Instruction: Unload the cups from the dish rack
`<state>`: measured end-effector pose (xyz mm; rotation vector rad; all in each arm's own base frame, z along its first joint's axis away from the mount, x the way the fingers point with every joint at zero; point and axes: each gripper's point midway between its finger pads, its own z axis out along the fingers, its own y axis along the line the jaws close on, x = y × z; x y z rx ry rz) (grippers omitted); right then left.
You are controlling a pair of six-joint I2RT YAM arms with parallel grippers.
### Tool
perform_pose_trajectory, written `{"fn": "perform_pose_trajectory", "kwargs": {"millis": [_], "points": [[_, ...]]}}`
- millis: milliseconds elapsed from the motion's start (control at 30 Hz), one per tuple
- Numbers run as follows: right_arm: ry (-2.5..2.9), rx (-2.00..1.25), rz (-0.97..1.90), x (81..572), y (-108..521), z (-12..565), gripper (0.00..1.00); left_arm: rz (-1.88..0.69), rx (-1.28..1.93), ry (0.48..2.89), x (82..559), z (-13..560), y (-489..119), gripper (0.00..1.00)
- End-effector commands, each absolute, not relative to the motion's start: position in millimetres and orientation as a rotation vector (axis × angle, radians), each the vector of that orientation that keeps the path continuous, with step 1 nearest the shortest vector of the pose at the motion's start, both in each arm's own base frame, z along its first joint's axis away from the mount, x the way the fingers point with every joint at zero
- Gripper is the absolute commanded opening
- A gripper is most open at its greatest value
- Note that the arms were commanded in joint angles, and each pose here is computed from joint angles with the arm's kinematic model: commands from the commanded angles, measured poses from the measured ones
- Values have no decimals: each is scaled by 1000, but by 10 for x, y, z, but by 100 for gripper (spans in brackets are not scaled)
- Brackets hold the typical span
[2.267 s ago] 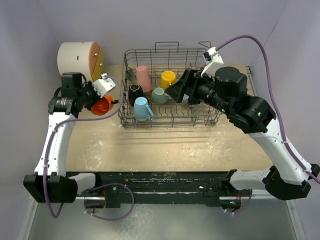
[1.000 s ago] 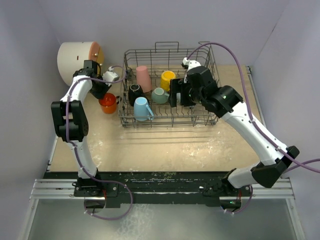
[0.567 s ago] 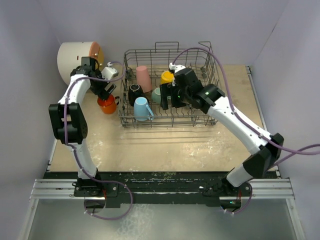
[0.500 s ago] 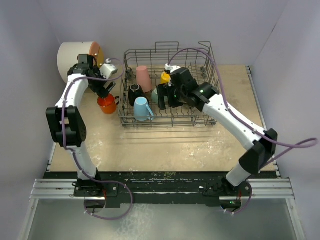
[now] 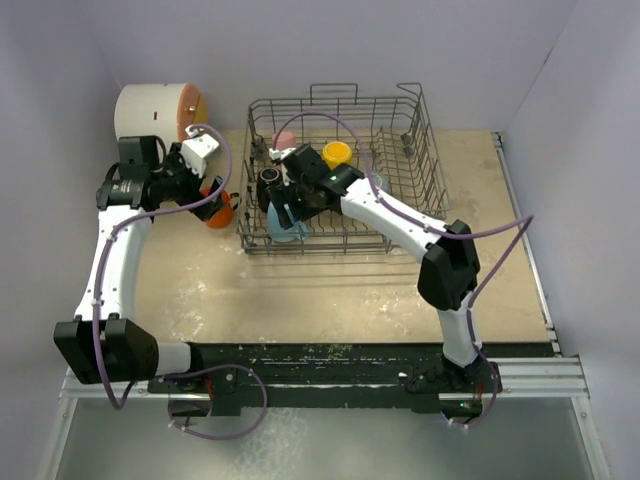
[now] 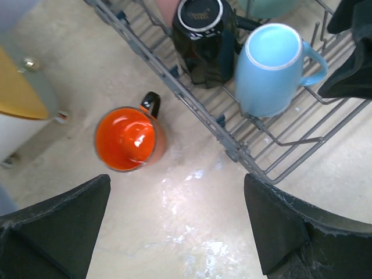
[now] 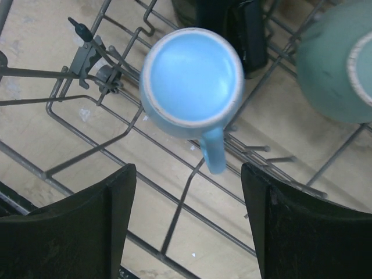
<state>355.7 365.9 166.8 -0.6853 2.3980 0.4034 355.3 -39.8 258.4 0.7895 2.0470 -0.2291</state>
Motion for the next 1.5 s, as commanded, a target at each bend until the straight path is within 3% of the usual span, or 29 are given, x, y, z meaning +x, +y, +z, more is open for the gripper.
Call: {"fn": "perform_pose_trajectory", "kwargs": {"millis": [0,433,700,1000,1267,1333,1467], "points": [[2354,-730,408,3615,3758,1807,74,-386,793,2062,3488,2434,-563,99],[2397,-841,448,3496,3801,1475,56,-446,857,1959,3369,2645,-709,99],[2441,-912,405,3449,3739,1173,54,-462,843,1908,3373,2863,-760,99],[2361,-907,416,3525,3781,1444,34,-449,871,1875,3283,2992,-777,99],[2408,-954,415,3451,3758,1224,33,-438,875,1845,3204,3127,-792,99],[2408,-970,433,3442,3787,1196,26,-434,881,1842,3187,3143,-792,99],[2395,-989,462,3410,3808,1381,0,-427,913,1818,3138,3169,-807,99]]}}
